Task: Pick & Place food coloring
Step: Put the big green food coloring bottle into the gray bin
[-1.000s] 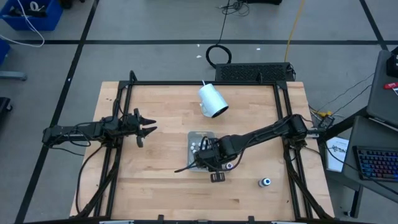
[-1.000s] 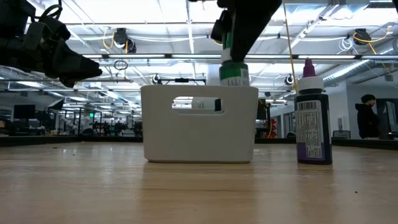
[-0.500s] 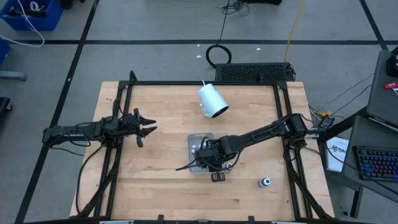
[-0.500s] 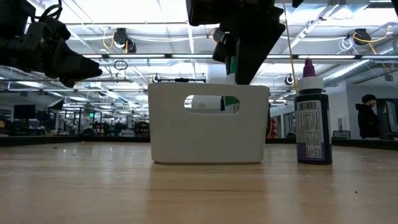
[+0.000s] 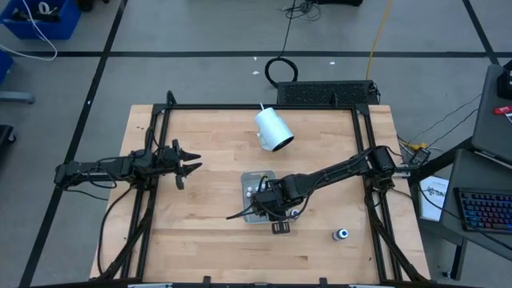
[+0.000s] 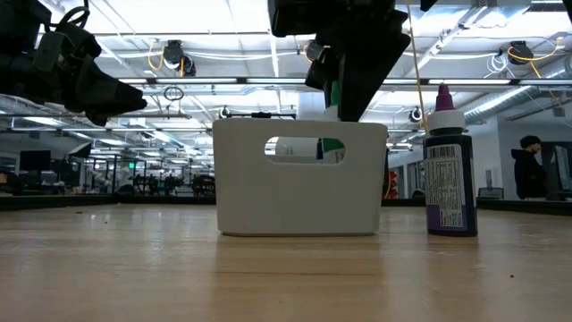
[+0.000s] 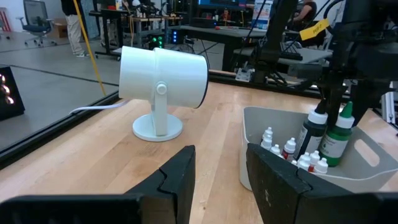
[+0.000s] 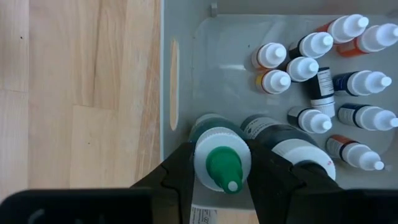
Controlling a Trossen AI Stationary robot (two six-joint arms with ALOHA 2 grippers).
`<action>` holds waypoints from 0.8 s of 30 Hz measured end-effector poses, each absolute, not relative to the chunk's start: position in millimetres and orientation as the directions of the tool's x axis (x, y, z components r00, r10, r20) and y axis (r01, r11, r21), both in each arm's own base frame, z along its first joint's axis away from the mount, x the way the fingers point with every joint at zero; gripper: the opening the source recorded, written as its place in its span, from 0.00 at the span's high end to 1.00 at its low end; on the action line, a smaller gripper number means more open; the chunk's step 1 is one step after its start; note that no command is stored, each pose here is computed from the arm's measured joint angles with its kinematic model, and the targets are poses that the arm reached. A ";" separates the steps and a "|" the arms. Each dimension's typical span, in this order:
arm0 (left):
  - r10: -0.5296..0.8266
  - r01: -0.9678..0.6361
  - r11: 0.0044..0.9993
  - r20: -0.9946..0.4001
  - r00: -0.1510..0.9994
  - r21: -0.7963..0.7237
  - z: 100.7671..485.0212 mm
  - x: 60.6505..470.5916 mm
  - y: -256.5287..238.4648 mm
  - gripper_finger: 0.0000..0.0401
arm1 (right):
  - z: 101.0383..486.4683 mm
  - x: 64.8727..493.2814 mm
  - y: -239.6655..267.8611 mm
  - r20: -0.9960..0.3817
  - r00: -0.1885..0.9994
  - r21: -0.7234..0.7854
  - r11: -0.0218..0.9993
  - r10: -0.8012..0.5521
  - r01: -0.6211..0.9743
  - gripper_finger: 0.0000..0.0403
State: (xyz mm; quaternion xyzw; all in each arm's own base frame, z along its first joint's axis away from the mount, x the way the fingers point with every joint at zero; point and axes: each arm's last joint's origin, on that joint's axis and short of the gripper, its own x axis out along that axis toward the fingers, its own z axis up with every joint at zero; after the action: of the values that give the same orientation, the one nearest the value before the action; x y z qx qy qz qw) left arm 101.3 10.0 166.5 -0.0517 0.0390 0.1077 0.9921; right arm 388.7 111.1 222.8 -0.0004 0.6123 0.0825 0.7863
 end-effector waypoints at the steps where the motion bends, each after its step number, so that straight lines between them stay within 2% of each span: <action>1: 0.210 -0.218 0.971 -0.089 0.974 -0.094 166.5 101.3 10.0 0.63 | 222.7 388.7 111.1 -0.963 0.237 0.100 0.986 0.129 -0.130 0.73; 5: 0.210 -0.218 0.971 -0.089 0.974 -0.094 166.5 101.3 10.0 0.63 | 222.6 388.8 111.1 -0.963 0.237 0.101 0.987 0.128 -0.125 0.73; 11: 0.210 -0.218 0.971 -0.089 0.974 -0.094 166.5 101.3 10.0 0.63 | 221.9 388.6 111.8 -0.964 0.235 0.100 0.987 0.128 -0.124 0.61; 19: 0.210 -0.218 0.971 -0.089 0.974 -0.094 166.5 101.4 10.0 0.63 | 221.8 388.7 111.8 -0.963 0.236 0.099 0.987 0.127 -0.124 0.68; 24: 0.210 -0.218 0.971 -0.089 0.974 -0.094 166.5 101.3 10.0 0.63 | 221.8 388.7 111.8 -0.963 0.237 0.100 0.988 0.125 -0.114 0.68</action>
State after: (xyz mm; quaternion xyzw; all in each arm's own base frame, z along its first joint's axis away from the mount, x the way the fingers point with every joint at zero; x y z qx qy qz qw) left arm 101.3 10.0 166.5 -0.0517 0.0391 0.1079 0.9920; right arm 388.7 111.8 221.8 0.0046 0.6131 0.0760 0.7864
